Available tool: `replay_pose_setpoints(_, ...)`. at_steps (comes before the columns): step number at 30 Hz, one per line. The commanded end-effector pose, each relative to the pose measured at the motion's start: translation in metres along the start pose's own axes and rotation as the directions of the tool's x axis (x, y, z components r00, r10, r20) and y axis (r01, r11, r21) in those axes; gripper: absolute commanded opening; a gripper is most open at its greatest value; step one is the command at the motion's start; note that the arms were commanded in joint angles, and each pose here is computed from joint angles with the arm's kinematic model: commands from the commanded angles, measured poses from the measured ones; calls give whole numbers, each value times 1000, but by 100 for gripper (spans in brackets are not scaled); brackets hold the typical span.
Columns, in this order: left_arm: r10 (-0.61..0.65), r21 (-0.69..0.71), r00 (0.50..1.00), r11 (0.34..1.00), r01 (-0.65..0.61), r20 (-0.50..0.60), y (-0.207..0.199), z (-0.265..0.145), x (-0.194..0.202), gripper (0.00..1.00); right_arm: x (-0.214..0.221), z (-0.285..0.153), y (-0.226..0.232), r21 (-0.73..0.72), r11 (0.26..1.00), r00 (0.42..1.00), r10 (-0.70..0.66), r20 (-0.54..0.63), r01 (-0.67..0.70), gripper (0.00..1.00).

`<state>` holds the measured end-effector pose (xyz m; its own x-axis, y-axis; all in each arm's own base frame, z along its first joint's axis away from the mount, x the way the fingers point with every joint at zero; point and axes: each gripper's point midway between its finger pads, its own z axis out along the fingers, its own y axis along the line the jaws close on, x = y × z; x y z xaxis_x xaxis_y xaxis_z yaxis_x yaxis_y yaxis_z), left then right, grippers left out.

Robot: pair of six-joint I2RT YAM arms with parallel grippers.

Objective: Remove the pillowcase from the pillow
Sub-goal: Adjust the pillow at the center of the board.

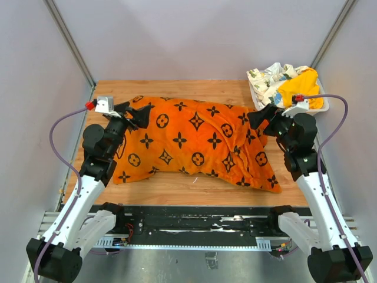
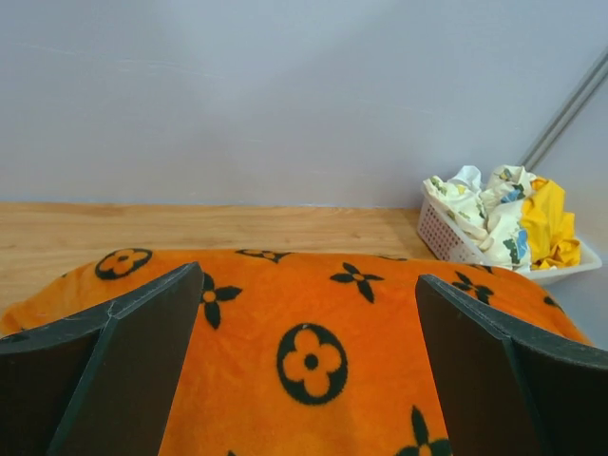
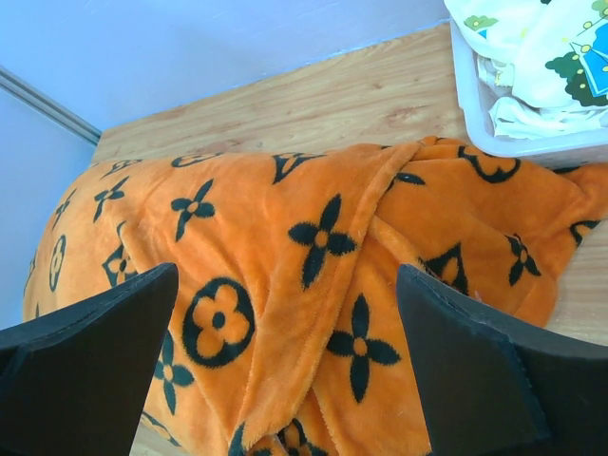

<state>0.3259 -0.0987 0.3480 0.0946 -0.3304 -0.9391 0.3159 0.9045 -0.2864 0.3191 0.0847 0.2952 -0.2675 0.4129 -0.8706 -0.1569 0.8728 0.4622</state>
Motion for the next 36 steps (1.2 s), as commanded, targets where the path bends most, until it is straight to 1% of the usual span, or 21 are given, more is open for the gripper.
replay_pose_setpoints(1,20,85,999,996,-24,49,-15,1,-15,99,-14,-3,0,11,1000,1000,12,27,-12,98)
replay_pose_setpoints(3,1,166,1000,986,-5,25,-32,0,-20,99,-13,-2,-5,36,999,1000,12,25,-13,98)
replay_pose_setpoints(5,-19,297,999,954,26,-26,-60,-2,-24,99,-9,-1,-11,58,998,1000,5,20,-6,98)
replay_pose_setpoints(7,-24,467,996,882,62,-88,-93,-6,-27,99,-2,3,-18,72,997,1000,-4,6,4,98)
replay_pose_setpoints(10,19,677,991,732,76,-133,-134,-25,-37,99,10,7,-19,61,998,999,-2,-42,5,98)
replay_pose_setpoints(13,101,829,988,557,43,-119,-159,-56,-39,99,17,8,-21,69,998,997,-1,-80,7,98)
replay_pose_setpoints(15,150,906,985,422,18,-89,-172,-81,-35,99,20,9,-27,100,995,996,4,-91,5,98)
replay_pose_setpoints(16,186,946,980,324,1,-65,-177,-100,-29,99,23,10,-34,136,991,995,16,-99,-2,98)
replay_pose_setpoints(18,222,975,975,219,-30,-20,-181,-122,-16,99,33,12,-48,211,977,991,56,-122,-30,98)
replay_pose_setpoints(19,228,977,974,207,-43,-5,-181,-126,-11,99,39,13,-52,229,973,987,73,-142,-39,98)
replay_pose_setpoints(21,228,972,973,233,-35,-20,-178,-120,-4,99,55,16,-58,262,963,975,115,-190,-63,98)
replay_pose_setpoints(22,218,962,975,272,-16,-45,-176,-110,0,99,63,18,-60,268,961,968,130,-213,-70,98)
replay_pose_setpoints(23,202,942,977,335,0,-72,-173,-96,2,99,69,20,-61,267,961,963,141,-231,-76,99)
replay_pose_setpoints(24,185,910,978,414,12,-97,-168,-78,4,99,75,21,-60,258,963,958,148,-247,-83,99)
replay_pose_setpoints(26,147,793,976,608,37,-158,-147,-36,14,99,83,26,-55,221,970,951,158,-267,-99,99)
replay_pose_setpoints(28,90,583,970,810,61,-227,-111,10,29,99,92,30,-47,179,977,945,167,-281,-119,99)
replay_pose_setpoints(29,57,451,963,890,70,-262,-88,29,39,99,97,32,-43,158,979,942,167,-291,-125,97)
replay_pose_setpoints(30,22,325,952,942,83,-305,-66,45,53,99,103,34,-39,143,981,938,169,-303,-130,95)
replay_pose_setpoints(31,-17,220,938,970,99,-347,-47,55,67,99,110,36,-35,133,982,933,170,-318,-134,94)
replay_pose_setpoints(33,-87,34,901,993,112,-426,-13,67,100,99,126,39,-28,124,984,918,163,-361,-126,93)
replay_pose_setpoints(36,-169,-170,847,981,95,-504,26,57,154,95,151,41,-11,90,990,897,137,-420,-109,86)
